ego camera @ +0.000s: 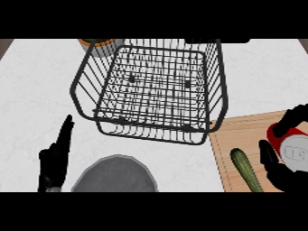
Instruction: Pick the can from the cutting board and place it in the tiered basket
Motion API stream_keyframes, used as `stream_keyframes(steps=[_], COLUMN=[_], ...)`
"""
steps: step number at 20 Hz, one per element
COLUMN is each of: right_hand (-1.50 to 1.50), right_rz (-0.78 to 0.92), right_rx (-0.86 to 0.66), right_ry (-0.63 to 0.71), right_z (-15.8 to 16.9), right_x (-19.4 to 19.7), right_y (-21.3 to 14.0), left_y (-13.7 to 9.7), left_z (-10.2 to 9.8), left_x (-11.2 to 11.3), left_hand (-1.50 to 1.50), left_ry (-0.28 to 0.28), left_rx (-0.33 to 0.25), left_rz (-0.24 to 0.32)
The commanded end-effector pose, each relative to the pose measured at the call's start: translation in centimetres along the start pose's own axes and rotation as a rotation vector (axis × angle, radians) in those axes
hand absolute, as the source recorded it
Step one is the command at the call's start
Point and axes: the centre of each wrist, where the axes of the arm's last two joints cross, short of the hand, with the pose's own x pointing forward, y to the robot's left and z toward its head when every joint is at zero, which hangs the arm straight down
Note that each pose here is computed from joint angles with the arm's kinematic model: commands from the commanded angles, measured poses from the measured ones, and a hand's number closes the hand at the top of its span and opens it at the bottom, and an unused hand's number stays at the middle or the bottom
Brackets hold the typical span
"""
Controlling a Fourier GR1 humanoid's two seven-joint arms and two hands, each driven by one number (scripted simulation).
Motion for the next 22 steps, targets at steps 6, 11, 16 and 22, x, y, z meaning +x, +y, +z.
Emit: stream_keyframes(steps=[6, 11, 16, 22], right_hand=[1.5, 1.5, 1.5, 1.5], right_rz=[-0.035, -0.036, -0.07, -0.057], right_rx=[-0.127, -0.117, -0.104, -0.031], right_ry=[-0.085, -0.043, -0.009, -0.044], right_z=[0.2, -3.4, -7.2, -11.5], right_x=[5.4, 9.2, 10.5, 12.4], right_y=[-6.0, -6.8, -6.7, -3.2], left_y=[0.2, -0.5, 0.1, -1.1], left_z=[-0.2, 1.1, 0.1, -0.6], left_x=[-1.0, -1.8, -1.6, -0.1], left_hand=[0.0, 0.0, 0.0, 0.0], left_ry=[0.086, 0.074, 0.067, 0.046], left_rx=[-0.033, -0.038, -0.036, -0.037], left_rz=[0.008, 0.004, -0.002, -0.006])
